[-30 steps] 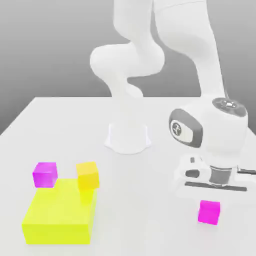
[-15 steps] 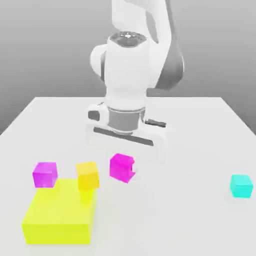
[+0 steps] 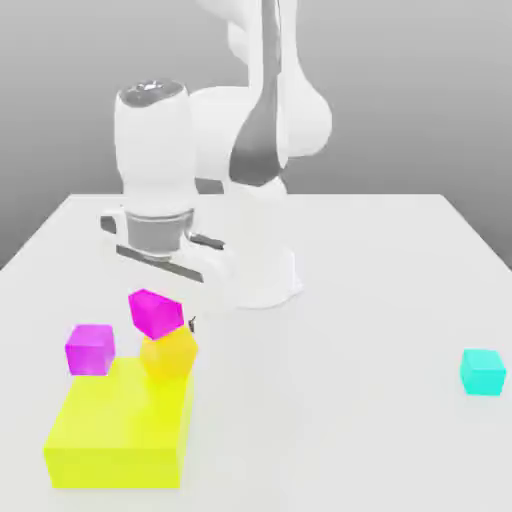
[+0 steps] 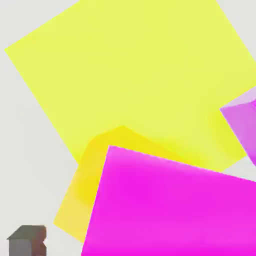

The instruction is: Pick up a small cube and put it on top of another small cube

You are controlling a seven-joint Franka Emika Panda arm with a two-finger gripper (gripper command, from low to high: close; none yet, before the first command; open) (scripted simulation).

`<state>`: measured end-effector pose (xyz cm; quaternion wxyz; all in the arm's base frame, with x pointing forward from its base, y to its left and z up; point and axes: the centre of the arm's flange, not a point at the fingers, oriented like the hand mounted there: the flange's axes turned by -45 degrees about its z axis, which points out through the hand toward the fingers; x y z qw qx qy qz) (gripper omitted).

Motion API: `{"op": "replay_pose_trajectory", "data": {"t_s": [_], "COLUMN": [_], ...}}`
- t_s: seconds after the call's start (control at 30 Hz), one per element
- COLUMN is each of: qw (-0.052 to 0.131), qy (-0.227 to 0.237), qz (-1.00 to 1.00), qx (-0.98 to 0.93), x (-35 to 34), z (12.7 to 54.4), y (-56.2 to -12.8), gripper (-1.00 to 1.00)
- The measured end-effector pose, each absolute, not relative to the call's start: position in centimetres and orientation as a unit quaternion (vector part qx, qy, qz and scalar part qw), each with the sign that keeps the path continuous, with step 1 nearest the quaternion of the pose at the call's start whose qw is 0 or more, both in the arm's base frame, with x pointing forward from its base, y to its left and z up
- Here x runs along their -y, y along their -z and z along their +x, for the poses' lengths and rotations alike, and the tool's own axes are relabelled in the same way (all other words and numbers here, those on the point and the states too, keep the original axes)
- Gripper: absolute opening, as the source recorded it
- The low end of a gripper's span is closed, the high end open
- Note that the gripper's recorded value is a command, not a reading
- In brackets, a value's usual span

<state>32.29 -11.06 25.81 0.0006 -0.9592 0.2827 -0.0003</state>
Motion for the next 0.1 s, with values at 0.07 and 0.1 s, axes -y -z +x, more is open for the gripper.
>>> {"op": "replay_pose_trajectory", "data": {"t_s": [0.07,0.1], "qw": [0.0,0.0], "qy": [0.0,0.0], "qz": [-0.959,-0.959], "qx": [-0.283,-0.283], "x": [11.1,11.1], "z": [32.3,32.3], "y": [-25.8,-26.5], "gripper": [1.0,1.0]}}
